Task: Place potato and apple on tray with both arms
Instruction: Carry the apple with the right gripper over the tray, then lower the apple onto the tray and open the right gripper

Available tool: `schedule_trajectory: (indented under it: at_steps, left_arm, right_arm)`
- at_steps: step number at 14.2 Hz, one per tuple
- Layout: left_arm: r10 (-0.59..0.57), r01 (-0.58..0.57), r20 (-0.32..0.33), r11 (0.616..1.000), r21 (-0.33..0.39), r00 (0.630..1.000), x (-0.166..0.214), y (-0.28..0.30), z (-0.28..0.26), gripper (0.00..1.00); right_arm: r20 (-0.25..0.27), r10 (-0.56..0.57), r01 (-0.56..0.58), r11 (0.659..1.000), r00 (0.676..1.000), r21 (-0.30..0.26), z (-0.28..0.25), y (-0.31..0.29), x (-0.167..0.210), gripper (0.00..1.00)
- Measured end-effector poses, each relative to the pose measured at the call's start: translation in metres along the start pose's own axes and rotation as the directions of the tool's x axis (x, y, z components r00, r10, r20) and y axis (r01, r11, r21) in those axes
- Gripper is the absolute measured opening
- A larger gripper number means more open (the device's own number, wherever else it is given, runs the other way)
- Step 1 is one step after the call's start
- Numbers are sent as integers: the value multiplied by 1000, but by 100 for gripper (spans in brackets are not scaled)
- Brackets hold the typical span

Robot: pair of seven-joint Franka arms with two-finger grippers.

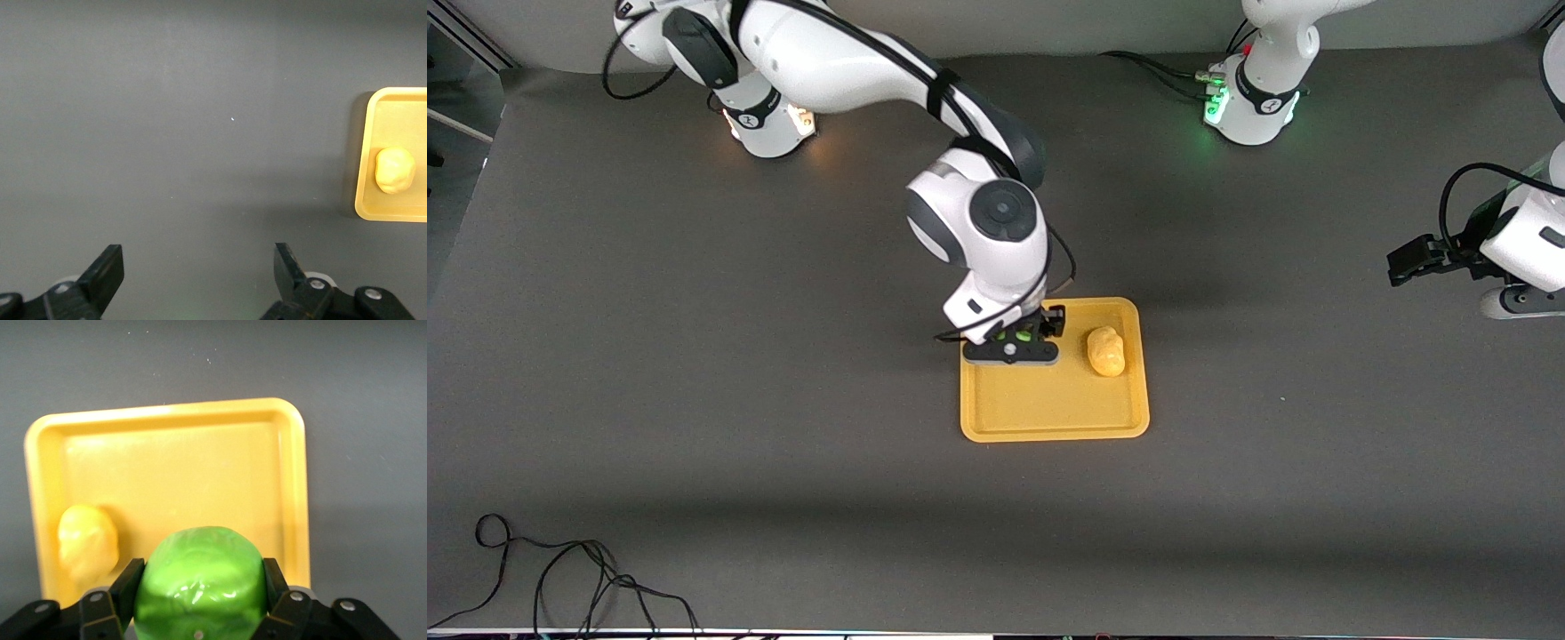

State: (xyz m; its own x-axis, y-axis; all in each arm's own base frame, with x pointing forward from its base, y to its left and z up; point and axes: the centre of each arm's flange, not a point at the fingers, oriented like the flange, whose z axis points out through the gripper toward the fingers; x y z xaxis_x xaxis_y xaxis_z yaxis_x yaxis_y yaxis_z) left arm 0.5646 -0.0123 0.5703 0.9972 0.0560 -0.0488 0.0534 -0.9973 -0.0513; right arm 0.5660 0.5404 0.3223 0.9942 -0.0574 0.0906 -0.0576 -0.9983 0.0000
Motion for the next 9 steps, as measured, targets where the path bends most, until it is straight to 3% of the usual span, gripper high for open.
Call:
schedule_trajectory:
  at_steps: [4, 9]
  left_arm:
    - [0, 0, -1, 1000, -1, 1000, 0, 0, 0, 100]
    - [3, -3, -1, 1000, -2, 1000, 0, 2, 0, 100]
  right_arm:
    - [-20, -9, 9, 1000, 1000, -9, 88, -2, 1, 77]
    - [-31, -32, 33, 999, 999, 8, 121, -15, -12, 76]
